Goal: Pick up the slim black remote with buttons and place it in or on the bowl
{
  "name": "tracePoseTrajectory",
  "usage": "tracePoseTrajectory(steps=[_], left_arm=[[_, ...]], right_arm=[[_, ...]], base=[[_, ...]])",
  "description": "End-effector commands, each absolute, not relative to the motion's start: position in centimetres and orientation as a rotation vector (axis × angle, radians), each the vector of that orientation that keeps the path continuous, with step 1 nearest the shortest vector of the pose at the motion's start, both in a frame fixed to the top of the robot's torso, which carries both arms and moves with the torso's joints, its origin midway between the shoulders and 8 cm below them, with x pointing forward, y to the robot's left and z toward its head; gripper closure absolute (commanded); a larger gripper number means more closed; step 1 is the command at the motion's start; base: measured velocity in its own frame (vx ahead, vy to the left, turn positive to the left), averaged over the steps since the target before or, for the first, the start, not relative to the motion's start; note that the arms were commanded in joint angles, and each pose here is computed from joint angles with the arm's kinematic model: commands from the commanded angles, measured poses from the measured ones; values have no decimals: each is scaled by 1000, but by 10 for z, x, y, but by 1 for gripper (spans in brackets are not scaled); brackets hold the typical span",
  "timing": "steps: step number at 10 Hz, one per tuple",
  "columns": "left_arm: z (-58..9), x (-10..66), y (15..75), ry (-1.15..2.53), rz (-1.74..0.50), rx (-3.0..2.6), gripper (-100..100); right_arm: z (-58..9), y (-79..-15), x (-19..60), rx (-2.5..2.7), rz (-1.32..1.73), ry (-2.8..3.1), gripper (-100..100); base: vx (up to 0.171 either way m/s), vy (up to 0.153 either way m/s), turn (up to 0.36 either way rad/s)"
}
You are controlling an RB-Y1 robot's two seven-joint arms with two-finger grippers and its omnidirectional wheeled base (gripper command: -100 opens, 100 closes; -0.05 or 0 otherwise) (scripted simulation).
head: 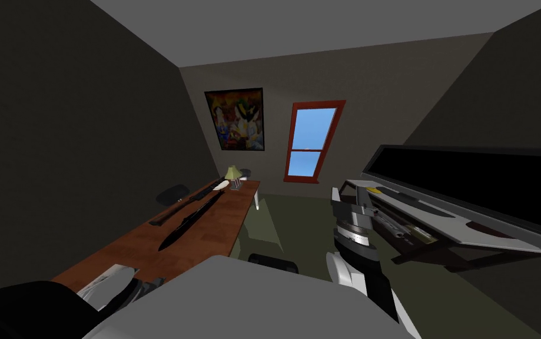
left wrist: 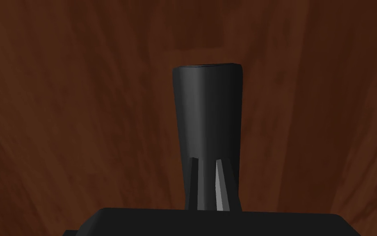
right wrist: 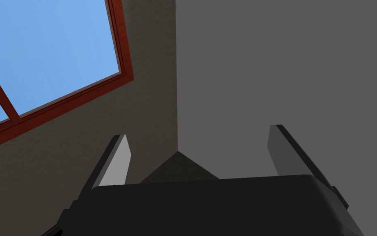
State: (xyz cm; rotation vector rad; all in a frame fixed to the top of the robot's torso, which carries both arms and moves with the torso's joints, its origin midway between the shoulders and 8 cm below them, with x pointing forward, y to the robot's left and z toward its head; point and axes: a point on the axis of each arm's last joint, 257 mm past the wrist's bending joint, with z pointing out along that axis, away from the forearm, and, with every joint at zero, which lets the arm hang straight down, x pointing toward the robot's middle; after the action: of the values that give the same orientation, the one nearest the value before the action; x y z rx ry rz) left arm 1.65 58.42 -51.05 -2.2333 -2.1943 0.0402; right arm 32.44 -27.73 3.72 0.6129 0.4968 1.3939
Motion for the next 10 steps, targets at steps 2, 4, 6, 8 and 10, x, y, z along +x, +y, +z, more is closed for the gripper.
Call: tracePoseTrajectory(steps=[2,4,6,8,10], left_arm=[[-510,17,584,-2196,40,-2232,100],[-511,16,584,-2196,40,-2232,0],[-493,32,593,-2182,33,-2254,100],[-495,32,594,-2185,31,-2250,0],[-470,38,628,-2152,-15,-2222,100]], right_arm=[[37,-277,324,613,1394,497,0],[37,-277,324,613,1394,497,0],[37,-277,324,613,1394,497,0],[37,-277,324,613,1394,497,0],[37,-277,324,613,1394,497,0]], base=[[0,0,0],[0,0,0],[-4,-37,67],[-1,-9,5],[-124,-100,-126]])
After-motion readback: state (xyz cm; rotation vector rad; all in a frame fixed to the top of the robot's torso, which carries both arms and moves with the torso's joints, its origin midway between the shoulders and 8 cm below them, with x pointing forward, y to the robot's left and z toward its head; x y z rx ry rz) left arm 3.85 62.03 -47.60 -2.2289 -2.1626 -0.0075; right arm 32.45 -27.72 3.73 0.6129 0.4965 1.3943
